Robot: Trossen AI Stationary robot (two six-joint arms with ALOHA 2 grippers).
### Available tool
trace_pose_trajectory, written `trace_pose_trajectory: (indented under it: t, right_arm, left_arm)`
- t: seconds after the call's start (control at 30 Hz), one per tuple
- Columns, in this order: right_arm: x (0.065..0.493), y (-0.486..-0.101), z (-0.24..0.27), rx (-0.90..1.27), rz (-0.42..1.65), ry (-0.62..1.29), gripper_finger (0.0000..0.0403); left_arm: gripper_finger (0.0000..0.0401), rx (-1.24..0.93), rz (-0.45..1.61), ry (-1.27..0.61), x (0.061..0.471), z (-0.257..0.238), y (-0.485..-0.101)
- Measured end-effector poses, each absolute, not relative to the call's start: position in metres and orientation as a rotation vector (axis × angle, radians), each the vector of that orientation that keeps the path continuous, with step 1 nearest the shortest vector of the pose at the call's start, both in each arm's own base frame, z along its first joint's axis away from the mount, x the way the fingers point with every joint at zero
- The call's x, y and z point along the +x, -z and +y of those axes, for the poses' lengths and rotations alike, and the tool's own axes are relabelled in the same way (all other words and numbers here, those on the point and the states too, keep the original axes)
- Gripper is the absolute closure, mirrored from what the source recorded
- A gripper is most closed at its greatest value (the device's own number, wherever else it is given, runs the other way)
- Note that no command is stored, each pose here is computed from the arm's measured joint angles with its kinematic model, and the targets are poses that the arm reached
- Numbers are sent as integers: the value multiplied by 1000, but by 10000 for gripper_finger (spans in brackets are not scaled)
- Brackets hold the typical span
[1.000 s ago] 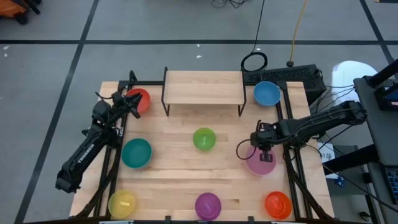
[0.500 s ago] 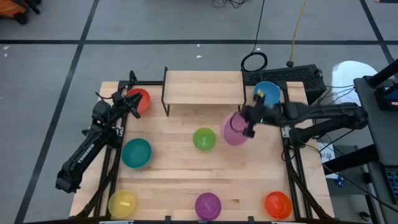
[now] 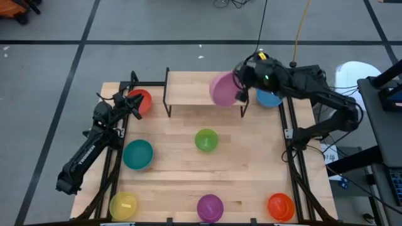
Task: Place and stack bowls onto a shelf
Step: Put the pink bowl on the shelf
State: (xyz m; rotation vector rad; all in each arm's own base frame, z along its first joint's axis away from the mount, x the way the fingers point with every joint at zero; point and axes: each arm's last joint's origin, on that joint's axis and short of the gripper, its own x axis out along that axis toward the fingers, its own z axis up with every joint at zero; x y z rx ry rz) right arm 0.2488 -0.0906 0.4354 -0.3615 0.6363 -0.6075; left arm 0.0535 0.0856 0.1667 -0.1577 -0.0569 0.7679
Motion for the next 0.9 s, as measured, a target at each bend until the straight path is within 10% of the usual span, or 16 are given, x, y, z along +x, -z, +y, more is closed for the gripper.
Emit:
trace_pose_trajectory:
  t: [0.9]
  right_arm:
    - [265, -368, -235, 97, 1027, 555, 403]
  left_arm:
    - [315, -158, -57, -768, 53, 86, -167]
